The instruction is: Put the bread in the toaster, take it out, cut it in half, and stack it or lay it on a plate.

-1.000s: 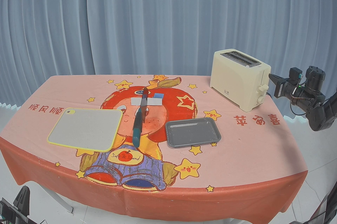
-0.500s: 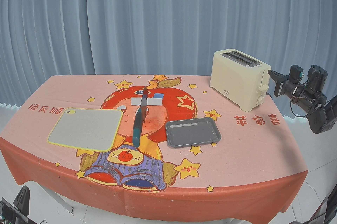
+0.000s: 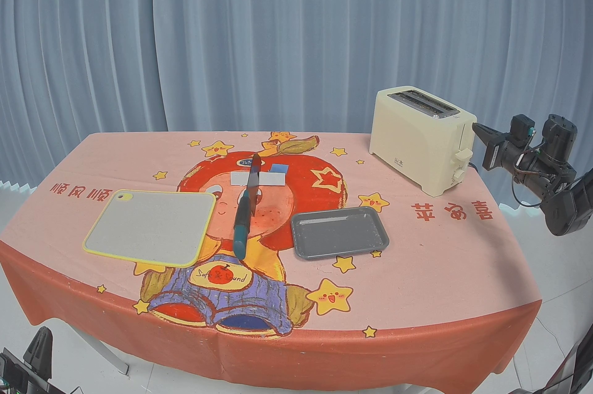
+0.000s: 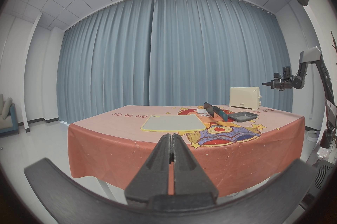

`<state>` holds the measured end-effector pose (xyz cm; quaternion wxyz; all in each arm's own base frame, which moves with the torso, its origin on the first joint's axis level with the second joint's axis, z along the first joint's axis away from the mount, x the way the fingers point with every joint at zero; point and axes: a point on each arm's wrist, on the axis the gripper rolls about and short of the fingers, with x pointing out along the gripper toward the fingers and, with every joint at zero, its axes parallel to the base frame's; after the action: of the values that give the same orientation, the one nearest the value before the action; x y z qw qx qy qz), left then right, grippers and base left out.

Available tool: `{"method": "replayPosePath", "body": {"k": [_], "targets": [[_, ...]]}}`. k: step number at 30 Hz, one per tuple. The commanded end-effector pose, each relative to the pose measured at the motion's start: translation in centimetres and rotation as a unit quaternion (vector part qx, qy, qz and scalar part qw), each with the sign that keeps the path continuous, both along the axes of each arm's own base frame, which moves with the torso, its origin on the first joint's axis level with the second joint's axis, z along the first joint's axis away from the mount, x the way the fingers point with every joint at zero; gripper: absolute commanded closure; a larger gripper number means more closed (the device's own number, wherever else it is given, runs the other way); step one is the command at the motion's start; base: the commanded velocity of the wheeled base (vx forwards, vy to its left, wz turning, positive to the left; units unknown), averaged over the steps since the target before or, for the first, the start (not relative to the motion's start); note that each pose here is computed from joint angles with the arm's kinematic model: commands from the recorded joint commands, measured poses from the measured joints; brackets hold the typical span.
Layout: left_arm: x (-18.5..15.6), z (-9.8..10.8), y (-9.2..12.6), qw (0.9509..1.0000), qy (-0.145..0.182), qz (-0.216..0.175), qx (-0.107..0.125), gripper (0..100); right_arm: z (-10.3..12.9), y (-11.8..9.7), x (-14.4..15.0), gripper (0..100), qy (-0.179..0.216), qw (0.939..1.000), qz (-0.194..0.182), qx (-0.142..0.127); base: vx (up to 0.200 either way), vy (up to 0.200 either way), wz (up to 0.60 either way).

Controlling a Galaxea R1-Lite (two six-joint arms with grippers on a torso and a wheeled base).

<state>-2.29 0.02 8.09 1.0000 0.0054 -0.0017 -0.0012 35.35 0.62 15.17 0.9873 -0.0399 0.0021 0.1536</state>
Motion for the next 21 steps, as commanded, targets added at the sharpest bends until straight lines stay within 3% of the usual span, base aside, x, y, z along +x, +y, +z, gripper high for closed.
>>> {"method": "replayPosePath", "body": {"k": [1, 5, 21], "targets": [[0.12, -0.48, 0.00, 1.0000, 0.008, 0.000, 0.000, 100, -0.19, -0.04, 0.04, 100, 0.001, 1.0000, -0.001, -0.007, 0.000, 0.000, 0.00], [0.12, -0.48, 0.00, 1.0000, 0.008, 0.000, 0.000, 100, -0.47, -0.04, 0.09, 100, 0.001, 0.9998, 0.000, -0.019, 0.000, 0.000, 0.00], [0.12, -0.48, 0.00, 1.0000, 0.008, 0.000, 0.000, 100, -0.76, 0.39, -0.08, 100, 0.007, 0.9998, 0.006, -0.019, 0.000, 0.000, 0.00]]}}
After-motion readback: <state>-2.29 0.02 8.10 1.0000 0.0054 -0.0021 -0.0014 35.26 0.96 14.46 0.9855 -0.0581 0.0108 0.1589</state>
